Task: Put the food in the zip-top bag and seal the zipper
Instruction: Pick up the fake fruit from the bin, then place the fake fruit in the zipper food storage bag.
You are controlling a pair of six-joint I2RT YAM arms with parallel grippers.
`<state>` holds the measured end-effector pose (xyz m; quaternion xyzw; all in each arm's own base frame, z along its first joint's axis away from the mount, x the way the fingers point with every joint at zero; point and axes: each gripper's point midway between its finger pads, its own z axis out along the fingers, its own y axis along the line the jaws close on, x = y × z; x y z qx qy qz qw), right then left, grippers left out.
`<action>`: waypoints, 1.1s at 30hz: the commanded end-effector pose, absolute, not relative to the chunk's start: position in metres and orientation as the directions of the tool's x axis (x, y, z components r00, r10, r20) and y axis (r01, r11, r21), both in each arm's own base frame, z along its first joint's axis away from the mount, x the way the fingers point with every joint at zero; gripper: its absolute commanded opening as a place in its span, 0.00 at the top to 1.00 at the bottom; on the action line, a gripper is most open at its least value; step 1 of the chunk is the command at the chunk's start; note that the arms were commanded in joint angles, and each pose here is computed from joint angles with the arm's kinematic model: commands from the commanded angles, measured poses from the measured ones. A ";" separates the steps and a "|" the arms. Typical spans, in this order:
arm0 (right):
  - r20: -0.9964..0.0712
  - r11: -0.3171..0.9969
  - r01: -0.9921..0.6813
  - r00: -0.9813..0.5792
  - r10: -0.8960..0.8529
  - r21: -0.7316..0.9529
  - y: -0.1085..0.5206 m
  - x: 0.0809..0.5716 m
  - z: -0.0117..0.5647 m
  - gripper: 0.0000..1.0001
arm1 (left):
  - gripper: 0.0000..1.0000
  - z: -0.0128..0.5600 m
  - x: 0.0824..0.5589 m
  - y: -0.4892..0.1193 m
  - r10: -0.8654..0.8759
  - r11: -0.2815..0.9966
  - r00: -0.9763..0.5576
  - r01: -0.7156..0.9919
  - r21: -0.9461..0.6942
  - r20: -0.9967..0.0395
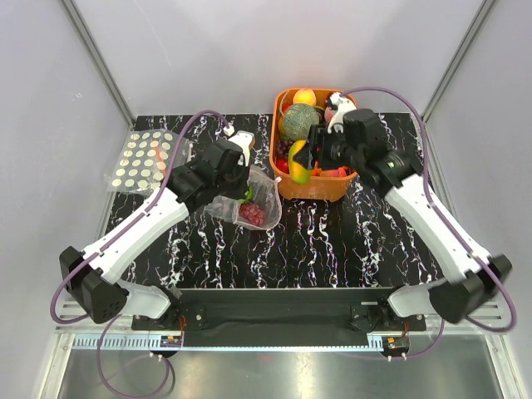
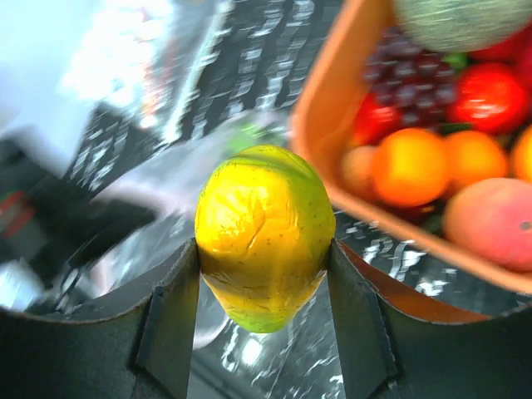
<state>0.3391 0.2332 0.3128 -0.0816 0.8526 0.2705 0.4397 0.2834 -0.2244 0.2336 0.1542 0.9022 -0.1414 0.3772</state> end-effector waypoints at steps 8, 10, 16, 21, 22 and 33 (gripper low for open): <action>-0.805 0.623 -0.628 -0.594 0.003 0.465 0.290 0.249 0.319 0.60 | 1.00 0.263 0.291 -0.237 0.125 0.893 -0.628 0.409 -0.190 -0.768; -0.797 0.607 -0.626 -0.604 0.020 0.490 0.302 0.247 0.310 0.61 | 1.00 0.265 0.289 -0.236 0.120 0.892 -0.630 0.408 -0.195 -0.767; -0.798 0.563 -0.617 -0.586 0.137 0.550 0.328 0.257 0.302 0.61 | 1.00 0.268 0.283 -0.241 0.104 0.876 -0.640 0.421 -0.235 -0.761; -0.798 0.604 -0.584 -0.582 0.152 0.542 0.342 0.278 0.280 0.61 | 1.00 0.272 0.280 -0.249 0.085 0.855 -0.647 0.438 -0.278 -0.757; -0.798 0.611 -0.580 -0.584 0.149 0.539 0.345 0.281 0.275 0.61 | 1.00 0.274 0.276 -0.253 0.087 0.838 -0.652 0.458 -0.299 -0.754; -0.814 0.653 -0.568 -0.565 0.132 0.500 0.337 0.282 0.267 0.05 | 1.00 0.279 0.283 -0.241 0.065 0.848 -0.652 0.435 -0.303 -0.755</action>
